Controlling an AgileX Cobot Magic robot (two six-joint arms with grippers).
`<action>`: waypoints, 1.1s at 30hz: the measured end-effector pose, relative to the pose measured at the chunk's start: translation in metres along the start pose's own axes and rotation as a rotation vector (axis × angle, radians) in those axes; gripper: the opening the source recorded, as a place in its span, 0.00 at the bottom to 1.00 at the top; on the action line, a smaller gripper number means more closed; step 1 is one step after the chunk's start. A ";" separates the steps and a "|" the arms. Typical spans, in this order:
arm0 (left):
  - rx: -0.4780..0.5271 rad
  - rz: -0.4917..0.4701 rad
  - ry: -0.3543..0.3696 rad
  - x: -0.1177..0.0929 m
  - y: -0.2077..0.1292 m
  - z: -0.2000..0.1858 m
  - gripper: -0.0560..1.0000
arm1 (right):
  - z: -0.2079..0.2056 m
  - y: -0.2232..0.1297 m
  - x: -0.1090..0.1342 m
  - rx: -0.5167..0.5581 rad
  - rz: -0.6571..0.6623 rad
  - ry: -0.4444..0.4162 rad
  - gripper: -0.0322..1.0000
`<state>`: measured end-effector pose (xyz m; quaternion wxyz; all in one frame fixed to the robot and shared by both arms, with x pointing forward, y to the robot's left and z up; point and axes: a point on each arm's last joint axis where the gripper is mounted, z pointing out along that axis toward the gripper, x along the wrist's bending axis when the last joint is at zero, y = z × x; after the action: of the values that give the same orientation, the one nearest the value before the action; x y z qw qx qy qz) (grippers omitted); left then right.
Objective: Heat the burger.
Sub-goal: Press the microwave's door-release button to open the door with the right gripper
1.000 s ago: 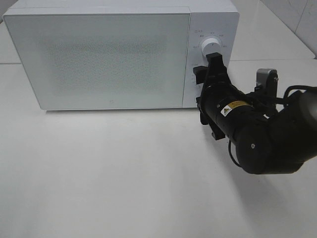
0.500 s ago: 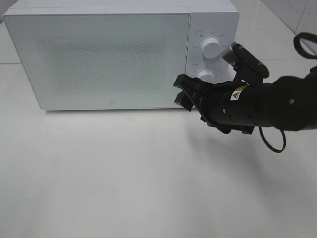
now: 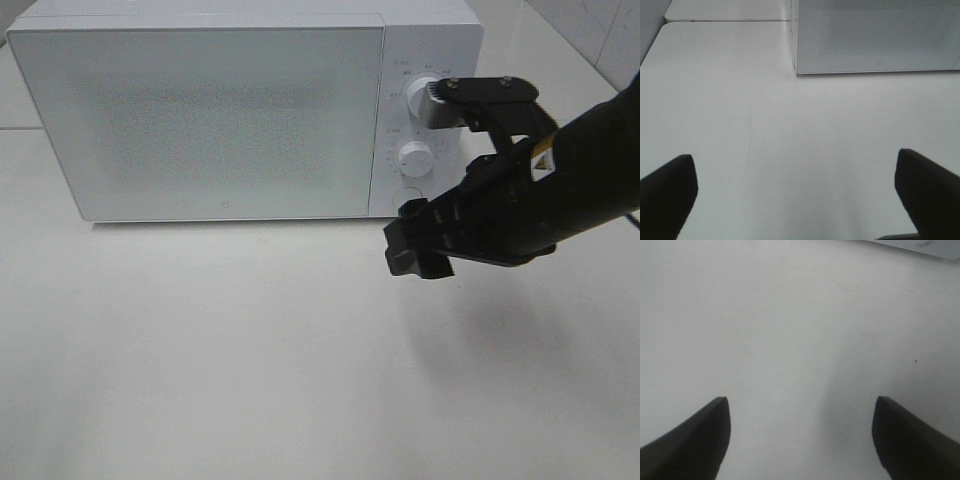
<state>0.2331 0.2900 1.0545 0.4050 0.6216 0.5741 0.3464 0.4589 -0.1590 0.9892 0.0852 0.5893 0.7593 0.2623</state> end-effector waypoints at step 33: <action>0.000 0.000 0.000 0.000 0.000 0.000 0.99 | -0.189 -0.138 -0.054 -0.344 0.010 -0.129 0.77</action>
<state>0.2331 0.2900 1.0545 0.4050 0.6216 0.5741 0.3464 0.2744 -0.2889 1.0710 0.2320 0.5854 0.6934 0.3503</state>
